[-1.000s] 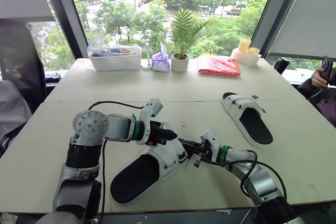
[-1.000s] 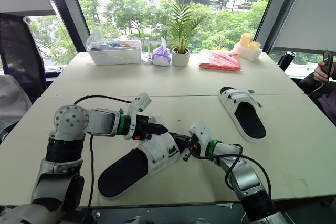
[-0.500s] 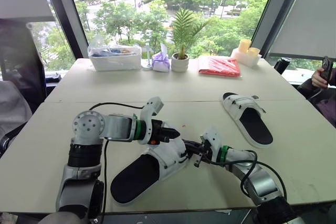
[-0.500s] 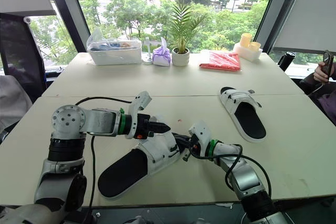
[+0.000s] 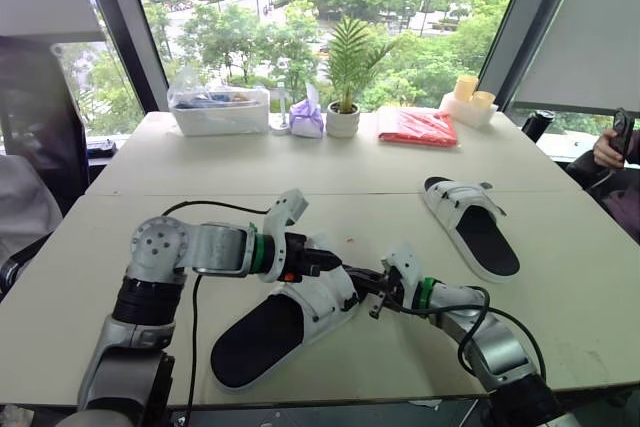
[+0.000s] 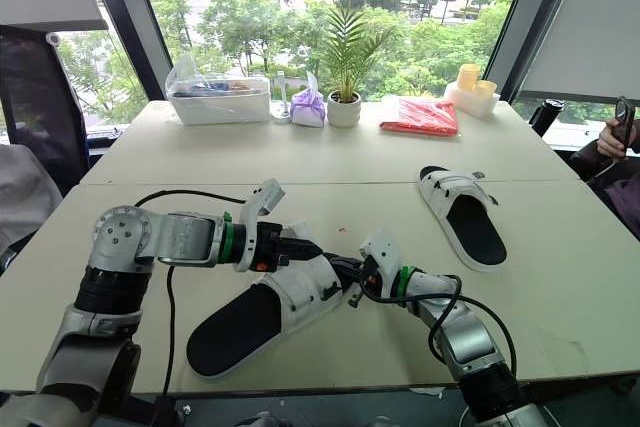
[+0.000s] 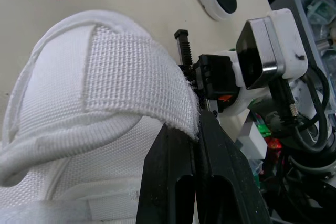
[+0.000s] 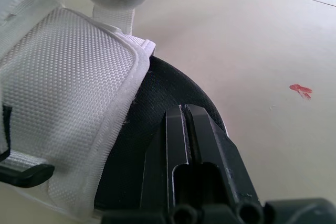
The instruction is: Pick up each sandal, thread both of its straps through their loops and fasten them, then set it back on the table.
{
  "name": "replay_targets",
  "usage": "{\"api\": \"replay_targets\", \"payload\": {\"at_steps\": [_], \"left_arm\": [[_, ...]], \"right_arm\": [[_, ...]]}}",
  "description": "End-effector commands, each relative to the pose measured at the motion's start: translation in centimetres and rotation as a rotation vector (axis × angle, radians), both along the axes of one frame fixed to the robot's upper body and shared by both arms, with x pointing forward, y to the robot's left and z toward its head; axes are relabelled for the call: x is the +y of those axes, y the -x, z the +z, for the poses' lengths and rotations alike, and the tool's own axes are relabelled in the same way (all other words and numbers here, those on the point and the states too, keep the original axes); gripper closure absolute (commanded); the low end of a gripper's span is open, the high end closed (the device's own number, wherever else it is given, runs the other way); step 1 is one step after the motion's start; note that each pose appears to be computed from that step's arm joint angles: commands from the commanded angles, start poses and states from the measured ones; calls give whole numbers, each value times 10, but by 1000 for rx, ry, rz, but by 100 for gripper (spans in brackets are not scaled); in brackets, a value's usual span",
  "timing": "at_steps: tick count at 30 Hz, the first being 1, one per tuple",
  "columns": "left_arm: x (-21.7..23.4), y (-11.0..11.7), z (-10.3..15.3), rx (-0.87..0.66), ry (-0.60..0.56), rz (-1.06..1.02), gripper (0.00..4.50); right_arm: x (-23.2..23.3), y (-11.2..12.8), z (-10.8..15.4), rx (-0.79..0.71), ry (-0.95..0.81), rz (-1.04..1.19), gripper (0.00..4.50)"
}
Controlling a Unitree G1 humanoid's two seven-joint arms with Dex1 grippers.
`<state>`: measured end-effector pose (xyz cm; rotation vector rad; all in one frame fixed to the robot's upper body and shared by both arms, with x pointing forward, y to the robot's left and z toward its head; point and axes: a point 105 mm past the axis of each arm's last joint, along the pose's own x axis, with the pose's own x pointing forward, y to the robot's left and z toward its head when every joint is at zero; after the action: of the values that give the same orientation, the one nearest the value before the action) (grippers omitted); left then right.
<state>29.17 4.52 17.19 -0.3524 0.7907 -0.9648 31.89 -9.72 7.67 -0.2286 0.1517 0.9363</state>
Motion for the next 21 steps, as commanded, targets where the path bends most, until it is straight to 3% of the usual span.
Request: {"api": "replay_targets", "payload": {"at_steps": [1, 21], "left_arm": [[-4, 7, 4, -11, 14, -18, 443], [2, 9, -1, -66, -83, -53, 443]], "right_arm": [[-13, 4, -36, 119, 71, -60, 450], [-12, 5, -36, 117, 71, -56, 450]]}}
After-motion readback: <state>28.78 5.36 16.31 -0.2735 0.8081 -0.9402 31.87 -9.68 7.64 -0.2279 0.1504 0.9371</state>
